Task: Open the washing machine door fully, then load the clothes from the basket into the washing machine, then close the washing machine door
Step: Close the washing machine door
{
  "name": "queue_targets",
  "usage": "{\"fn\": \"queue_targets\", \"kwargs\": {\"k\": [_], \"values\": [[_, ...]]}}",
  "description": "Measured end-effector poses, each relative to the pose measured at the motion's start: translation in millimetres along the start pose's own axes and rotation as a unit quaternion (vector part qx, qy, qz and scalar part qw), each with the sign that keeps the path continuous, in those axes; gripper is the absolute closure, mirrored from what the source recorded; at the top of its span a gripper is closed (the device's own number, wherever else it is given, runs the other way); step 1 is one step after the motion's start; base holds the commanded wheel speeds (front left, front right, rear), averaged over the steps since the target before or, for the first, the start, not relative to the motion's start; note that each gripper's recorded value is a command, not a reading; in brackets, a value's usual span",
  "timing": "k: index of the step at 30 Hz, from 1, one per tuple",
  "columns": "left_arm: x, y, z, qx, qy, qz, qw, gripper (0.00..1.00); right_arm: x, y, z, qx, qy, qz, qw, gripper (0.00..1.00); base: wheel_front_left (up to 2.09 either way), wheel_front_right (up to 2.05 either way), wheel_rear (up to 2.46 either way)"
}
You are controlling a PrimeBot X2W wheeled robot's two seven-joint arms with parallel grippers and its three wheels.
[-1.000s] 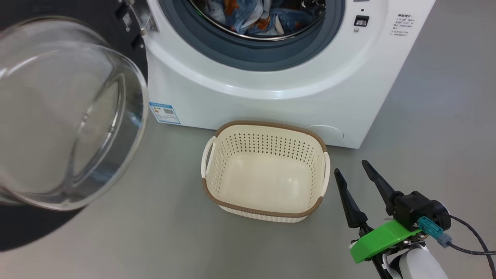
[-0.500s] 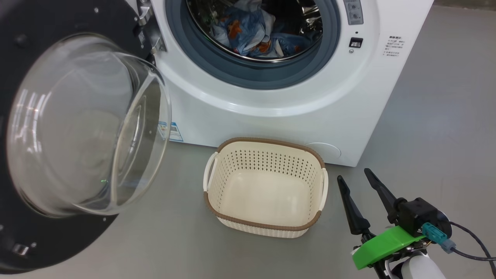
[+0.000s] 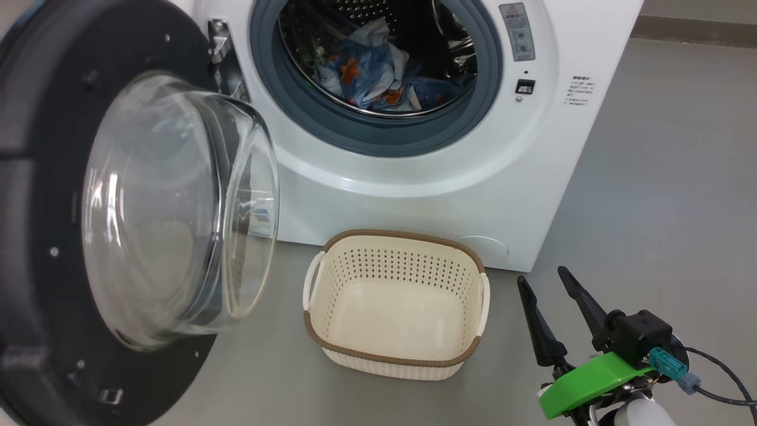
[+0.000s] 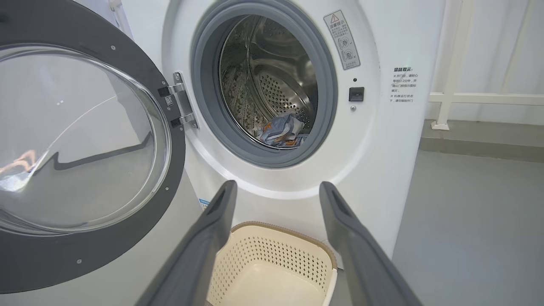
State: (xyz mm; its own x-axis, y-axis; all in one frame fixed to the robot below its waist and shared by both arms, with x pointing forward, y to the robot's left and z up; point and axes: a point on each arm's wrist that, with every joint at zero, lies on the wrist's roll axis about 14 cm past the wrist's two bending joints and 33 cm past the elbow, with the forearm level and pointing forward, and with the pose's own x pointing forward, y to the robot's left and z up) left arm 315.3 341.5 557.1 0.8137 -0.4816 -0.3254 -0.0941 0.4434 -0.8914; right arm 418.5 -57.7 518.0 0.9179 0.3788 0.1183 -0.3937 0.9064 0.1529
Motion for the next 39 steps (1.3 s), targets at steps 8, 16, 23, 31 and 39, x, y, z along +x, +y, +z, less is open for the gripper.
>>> {"fn": "queue_targets", "kwargs": {"k": [8,16,23,31,39], "values": [[27.7,-28.9,-26.5,0.012,0.049,-0.046,0.998,1.0,-17.6,-15.5,5.3,0.002,-0.005,-0.029,1.0,0.0,0.0,0.0,0.0],[56.6,-59.0,-54.6,0.026,0.086,-0.083,0.993,1.0,-36.3,-32.6,13.2,0.004,-0.015,-0.061,0.998,0.0,0.0,0.0,0.0],[76.0,-80.3,-66.4,0.025,0.102,-0.111,0.988,1.0,-49.3,-46.9,19.0,0.004,-0.022,-0.087,0.996,0.0,0.0,0.0,0.0],[102.2,-101.7,-81.2,0.017,0.129,-0.144,0.981,1.0,-69.3,-63.5,21.7,0.004,-0.026,-0.12,0.992,0.0,0.0,0.0,0.0],[124.2,-121.1,-90.1,0.009,0.145,-0.174,0.974,1.0,-87.2,-79.4,25.6,0.002,-0.031,-0.152,0.988,0.0,0.0,0.0,0.0]]}}
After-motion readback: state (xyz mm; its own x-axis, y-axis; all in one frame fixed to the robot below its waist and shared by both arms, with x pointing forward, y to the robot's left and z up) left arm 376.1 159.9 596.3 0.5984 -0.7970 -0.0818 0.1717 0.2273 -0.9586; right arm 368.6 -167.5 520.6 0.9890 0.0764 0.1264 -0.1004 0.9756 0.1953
